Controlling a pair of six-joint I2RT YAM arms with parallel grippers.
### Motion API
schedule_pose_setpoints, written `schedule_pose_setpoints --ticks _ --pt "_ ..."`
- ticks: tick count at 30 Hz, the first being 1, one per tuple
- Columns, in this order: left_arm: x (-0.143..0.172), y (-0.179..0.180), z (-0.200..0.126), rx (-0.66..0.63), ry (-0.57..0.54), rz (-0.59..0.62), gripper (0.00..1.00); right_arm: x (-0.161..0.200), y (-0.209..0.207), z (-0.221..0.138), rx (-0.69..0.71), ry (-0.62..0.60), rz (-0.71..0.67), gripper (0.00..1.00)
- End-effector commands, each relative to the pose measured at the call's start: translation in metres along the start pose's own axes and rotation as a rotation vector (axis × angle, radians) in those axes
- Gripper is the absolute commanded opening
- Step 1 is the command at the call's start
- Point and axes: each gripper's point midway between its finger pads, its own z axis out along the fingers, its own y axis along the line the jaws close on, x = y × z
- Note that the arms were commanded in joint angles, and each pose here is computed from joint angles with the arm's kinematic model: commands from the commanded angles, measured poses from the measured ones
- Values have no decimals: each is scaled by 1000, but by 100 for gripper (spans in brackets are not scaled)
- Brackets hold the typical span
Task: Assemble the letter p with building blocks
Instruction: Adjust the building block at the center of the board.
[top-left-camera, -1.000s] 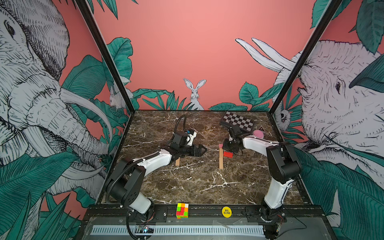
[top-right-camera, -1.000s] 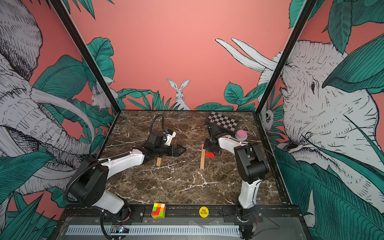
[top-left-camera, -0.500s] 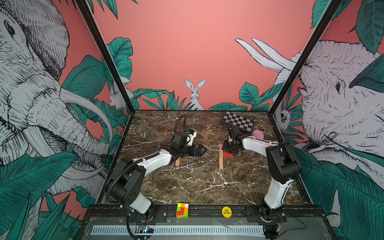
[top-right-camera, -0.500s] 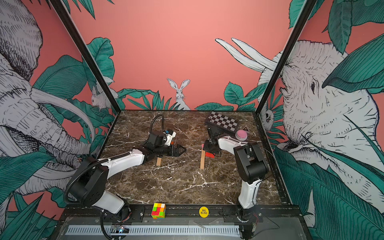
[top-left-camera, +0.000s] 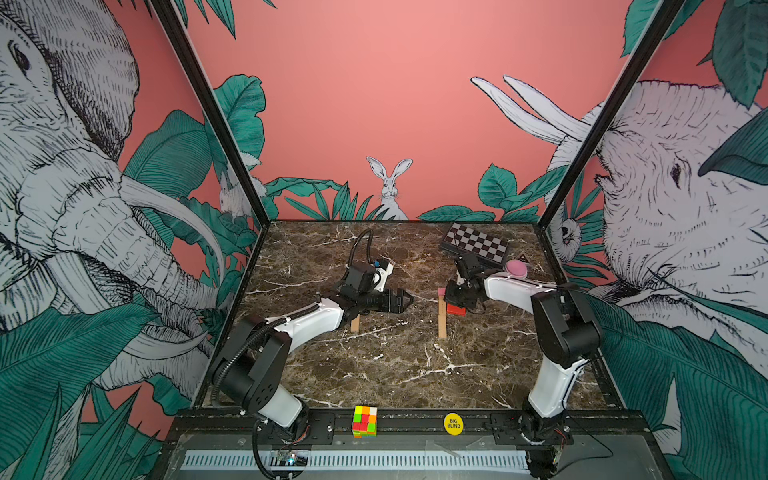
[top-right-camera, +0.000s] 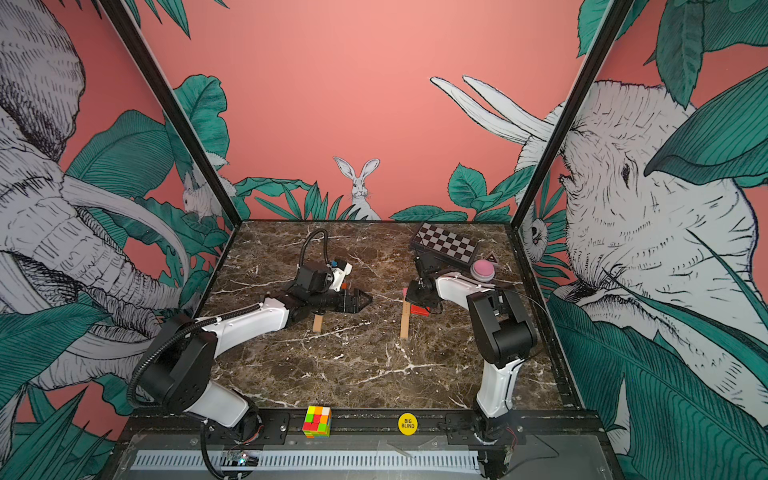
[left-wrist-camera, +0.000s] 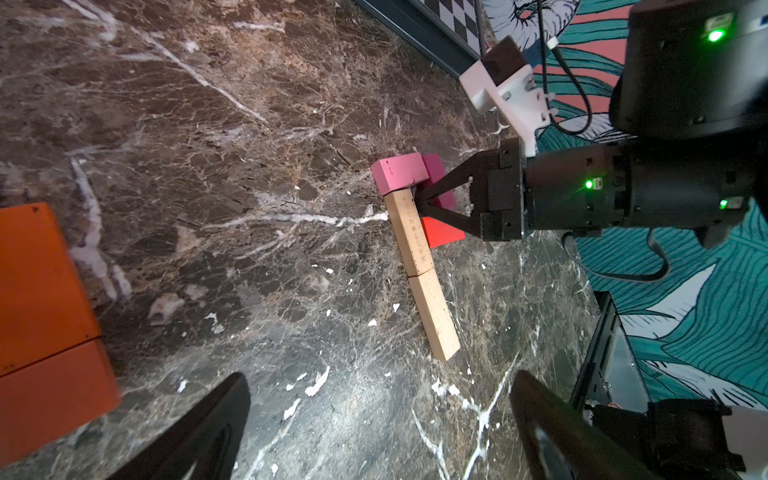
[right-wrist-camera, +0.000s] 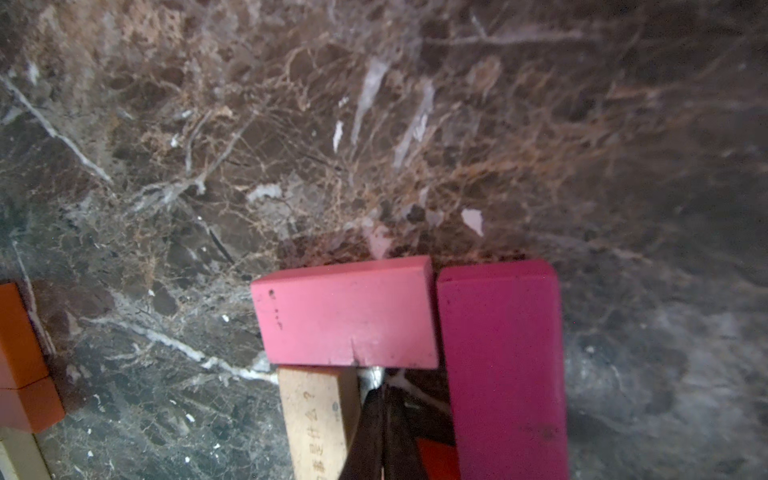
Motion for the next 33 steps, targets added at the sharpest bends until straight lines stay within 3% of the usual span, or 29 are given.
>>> schedule_pose_setpoints --ticks 1,33 --pt "1 2 -3 -4 -5 7 99 5 1 -1 0 9 1 0" --pt "2 4 4 3 4 -7 100 1 9 -9 -28 -6 -2 0"
